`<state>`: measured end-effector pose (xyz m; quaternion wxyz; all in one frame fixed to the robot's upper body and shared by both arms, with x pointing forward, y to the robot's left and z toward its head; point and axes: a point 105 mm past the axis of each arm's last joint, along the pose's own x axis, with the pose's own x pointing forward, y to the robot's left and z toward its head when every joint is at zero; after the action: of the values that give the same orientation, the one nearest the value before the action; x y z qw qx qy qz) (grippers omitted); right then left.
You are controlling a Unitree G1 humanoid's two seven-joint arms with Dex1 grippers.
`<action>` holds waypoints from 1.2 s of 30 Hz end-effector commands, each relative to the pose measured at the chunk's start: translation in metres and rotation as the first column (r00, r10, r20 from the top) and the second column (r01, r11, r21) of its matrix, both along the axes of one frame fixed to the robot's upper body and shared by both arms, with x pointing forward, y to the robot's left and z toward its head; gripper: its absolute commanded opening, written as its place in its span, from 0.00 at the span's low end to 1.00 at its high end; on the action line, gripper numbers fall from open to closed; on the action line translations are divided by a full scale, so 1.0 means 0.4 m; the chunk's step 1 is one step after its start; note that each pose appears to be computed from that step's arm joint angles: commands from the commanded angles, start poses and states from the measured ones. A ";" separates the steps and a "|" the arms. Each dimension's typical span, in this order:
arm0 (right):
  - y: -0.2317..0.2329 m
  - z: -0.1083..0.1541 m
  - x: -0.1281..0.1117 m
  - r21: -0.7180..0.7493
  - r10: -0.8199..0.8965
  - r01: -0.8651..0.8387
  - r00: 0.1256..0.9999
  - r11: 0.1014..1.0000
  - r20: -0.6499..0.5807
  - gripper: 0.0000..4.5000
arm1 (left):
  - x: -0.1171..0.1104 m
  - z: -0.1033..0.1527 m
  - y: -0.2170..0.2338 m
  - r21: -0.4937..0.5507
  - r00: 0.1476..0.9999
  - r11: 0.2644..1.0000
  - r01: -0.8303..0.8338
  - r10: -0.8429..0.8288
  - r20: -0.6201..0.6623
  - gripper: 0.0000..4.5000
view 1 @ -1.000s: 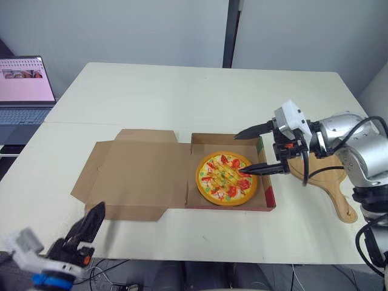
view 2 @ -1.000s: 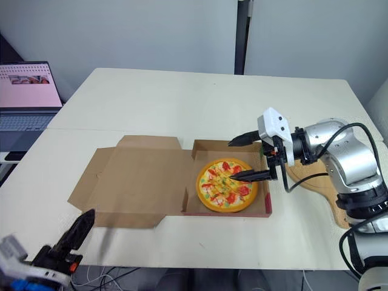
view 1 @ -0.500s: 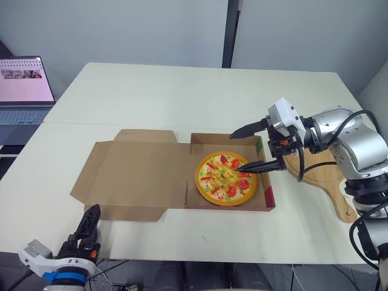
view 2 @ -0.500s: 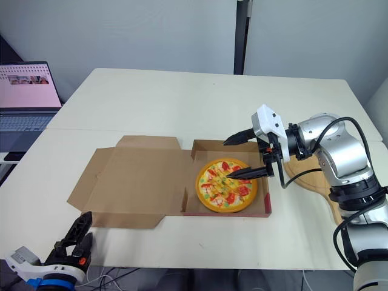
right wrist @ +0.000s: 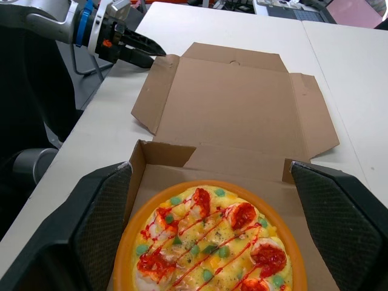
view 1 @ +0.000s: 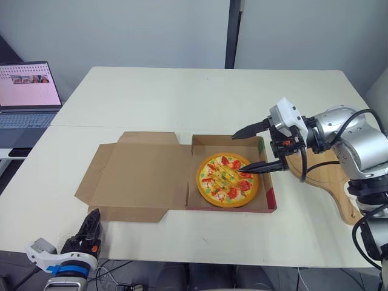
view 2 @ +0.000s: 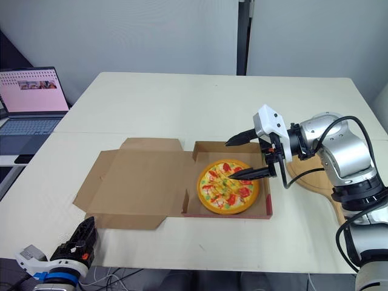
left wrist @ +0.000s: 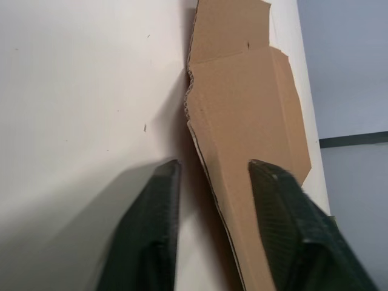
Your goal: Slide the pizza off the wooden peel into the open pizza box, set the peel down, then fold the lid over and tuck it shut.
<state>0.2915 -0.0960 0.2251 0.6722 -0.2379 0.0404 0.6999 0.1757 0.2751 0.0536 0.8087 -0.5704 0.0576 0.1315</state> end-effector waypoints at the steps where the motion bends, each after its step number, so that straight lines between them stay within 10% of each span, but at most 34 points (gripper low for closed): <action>1: 0.003 0.035 -0.011 0.002 0.020 -0.020 0.998 1.000 0.054 1.00 | 0.042 0.025 -0.020 0.005 0.997 0.998 0.055 -0.055 0.059 0.18; 8: 0.000 0.037 -0.013 0.001 0.015 -0.015 0.998 1.000 0.055 1.00 | 0.033 0.034 -0.013 -0.024 0.996 0.999 0.041 -0.039 0.083 0.18; 14: -0.001 0.038 -0.014 0.001 0.012 -0.012 0.998 1.000 0.059 1.00 | 0.043 0.050 -0.013 -0.033 0.993 0.998 0.045 -0.041 0.115 0.50; 36: -0.006 0.045 -0.025 -0.017 0.032 -0.032 0.998 0.999 0.045 1.00 | 0.025 0.074 -0.026 -0.131 0.987 0.991 -0.030 0.049 0.150 0.50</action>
<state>0.2860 -0.0996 0.2277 0.6655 -0.2430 0.0540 0.7037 0.1848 0.2678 0.0796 0.7709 -0.6288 0.0044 0.1016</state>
